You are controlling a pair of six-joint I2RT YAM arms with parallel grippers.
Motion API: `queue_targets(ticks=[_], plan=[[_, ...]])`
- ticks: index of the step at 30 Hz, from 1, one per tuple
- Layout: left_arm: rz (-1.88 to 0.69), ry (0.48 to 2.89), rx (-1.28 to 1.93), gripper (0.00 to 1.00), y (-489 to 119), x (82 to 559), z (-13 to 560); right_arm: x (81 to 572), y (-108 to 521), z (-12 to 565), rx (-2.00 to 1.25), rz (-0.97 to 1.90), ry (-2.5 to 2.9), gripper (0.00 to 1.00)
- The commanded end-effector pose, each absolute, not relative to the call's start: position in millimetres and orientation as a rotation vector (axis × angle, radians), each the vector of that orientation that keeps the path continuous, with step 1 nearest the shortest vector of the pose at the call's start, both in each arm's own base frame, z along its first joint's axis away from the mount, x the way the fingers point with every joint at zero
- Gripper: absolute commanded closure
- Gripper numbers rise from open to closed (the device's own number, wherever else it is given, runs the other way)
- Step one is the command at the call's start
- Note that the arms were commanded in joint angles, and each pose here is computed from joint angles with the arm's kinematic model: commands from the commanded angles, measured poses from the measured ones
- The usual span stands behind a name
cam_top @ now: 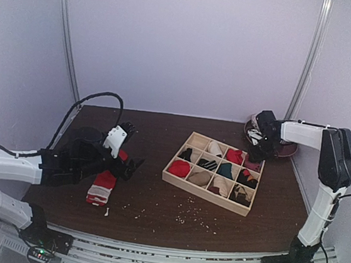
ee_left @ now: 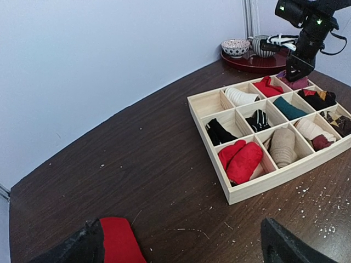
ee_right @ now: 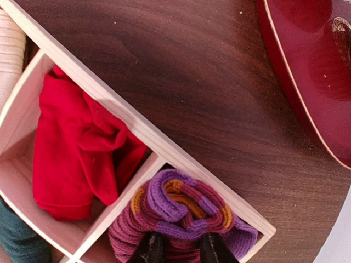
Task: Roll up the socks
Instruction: Adjust the pair of socks at the center of the board.
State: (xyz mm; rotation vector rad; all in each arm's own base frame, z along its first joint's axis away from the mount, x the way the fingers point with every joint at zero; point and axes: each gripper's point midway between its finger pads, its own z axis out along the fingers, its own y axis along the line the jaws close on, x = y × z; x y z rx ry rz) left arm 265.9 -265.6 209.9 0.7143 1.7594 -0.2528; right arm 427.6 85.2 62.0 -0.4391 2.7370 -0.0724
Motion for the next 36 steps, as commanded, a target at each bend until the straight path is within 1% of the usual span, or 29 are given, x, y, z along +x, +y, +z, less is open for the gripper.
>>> queue_targets(ticks=[1,6,10,14,16,20,24,26,28,30,36], plan=[[-0.239,1.725,0.687,0.02,-265,273,226,361,66,-17,-0.538,-0.199,3.063,0.76],[-0.236,1.732,0.683,0.02,-263,272,224,347,59,-36,-0.550,-0.254,3.116,0.76],[-0.235,1.738,0.686,0.02,-264,272,223,361,63,-35,-0.515,-0.235,3.061,0.74],[-0.232,1.741,0.691,0.02,-266,273,224,394,74,-1,-0.455,-0.175,2.931,0.63],[-0.233,1.739,0.689,0.02,-266,273,224,409,81,22,-0.436,-0.128,2.866,0.60],[-0.238,1.736,0.687,0.02,-265,272,226,426,94,63,-0.422,-0.035,2.770,0.58],[-0.238,1.737,0.687,0.02,-265,272,226,426,104,92,-0.414,0.056,2.708,0.57],[-0.238,1.738,0.687,0.02,-265,272,225,421,105,100,-0.408,0.082,2.692,0.59],[-0.237,1.739,0.687,0.02,-266,273,225,414,106,103,-0.404,0.099,2.701,0.70],[-0.236,1.739,0.687,0.02,-266,273,225,406,106,102,-0.405,0.114,2.713,0.77],[-0.235,1.744,0.693,0.02,-268,274,223,386,99,92,-0.375,0.110,2.744,0.80]])
